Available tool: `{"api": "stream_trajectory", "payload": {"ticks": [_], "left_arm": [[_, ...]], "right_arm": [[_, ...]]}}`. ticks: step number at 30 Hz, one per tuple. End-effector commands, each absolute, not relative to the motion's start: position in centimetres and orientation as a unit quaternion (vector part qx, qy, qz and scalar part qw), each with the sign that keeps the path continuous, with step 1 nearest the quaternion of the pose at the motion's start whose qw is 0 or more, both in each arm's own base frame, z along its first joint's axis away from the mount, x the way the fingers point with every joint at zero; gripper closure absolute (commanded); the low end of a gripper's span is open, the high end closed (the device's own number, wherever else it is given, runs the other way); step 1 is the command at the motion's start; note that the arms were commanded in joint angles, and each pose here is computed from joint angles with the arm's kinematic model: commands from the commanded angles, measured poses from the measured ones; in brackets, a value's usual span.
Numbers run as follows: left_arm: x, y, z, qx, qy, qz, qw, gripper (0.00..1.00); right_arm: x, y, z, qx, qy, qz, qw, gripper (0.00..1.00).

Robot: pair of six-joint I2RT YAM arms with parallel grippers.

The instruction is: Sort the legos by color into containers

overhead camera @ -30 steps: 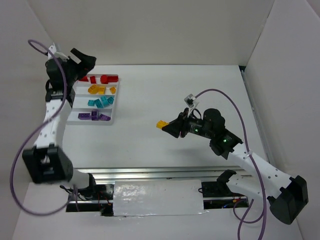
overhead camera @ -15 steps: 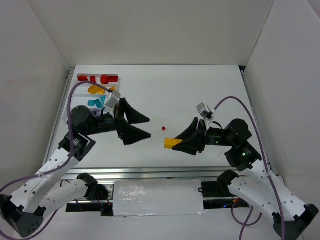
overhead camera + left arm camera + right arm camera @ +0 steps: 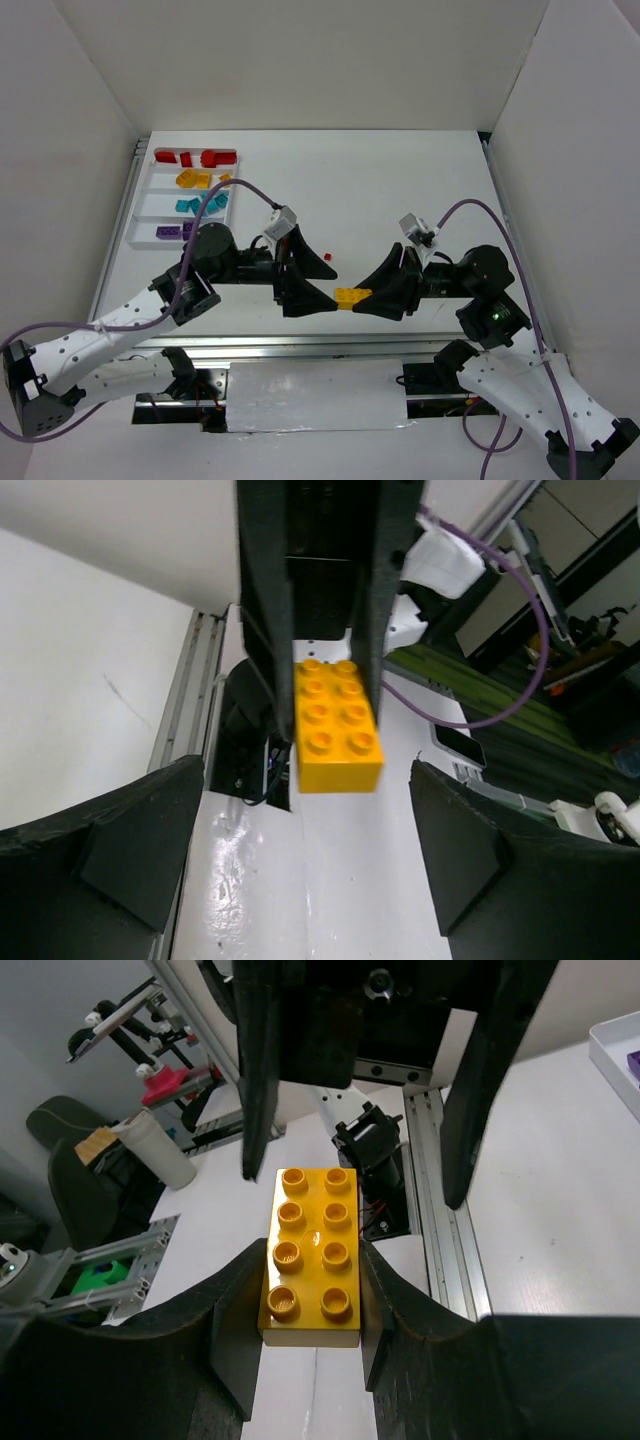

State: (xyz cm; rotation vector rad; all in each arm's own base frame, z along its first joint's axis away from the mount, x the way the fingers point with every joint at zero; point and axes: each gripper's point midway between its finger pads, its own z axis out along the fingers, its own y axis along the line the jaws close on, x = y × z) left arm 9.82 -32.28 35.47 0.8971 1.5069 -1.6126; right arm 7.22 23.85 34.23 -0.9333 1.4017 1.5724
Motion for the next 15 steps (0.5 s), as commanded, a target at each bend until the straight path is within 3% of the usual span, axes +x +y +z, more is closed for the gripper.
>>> {"api": "stream_trajectory", "payload": {"ticks": [1,8,9,11,13,14,15], "left_arm": [[11.3,-33.0,37.2,0.337,0.585,-0.616,0.406,0.05],[11.0,-34.2,37.1,0.35,0.571,-0.636,0.383,0.32],[10.9,-34.3,37.2,0.353,0.568,-0.637,0.383,0.48],[10.7,-34.4,37.0,0.358,0.568,-0.638,0.377,0.66],[10.4,-34.4,37.0,0.366,0.562,-0.642,0.372,0.75],[10.3,-34.4,36.9,0.368,0.56,-0.643,0.371,0.91],[10.3,-34.4,36.9,0.368,0.56,-0.643,0.37,0.99]], "right_arm": [[6.7,23.8,35.4,-0.375,0.542,0.628,0.414,1.0],[8.6,24.2,34.8,-0.354,0.565,0.609,0.429,1.0],[8.8,24.2,34.9,-0.351,0.566,0.608,0.433,1.0],[9.1,24.3,35.0,-0.343,0.568,0.607,0.438,1.0],[9.6,24.2,35.2,-0.329,0.571,0.604,0.448,1.0],[9.8,24.3,35.2,-0.323,0.573,0.604,0.45,1.0],[10.3,24.3,35.3,-0.31,0.577,0.602,0.456,1.0]]}}
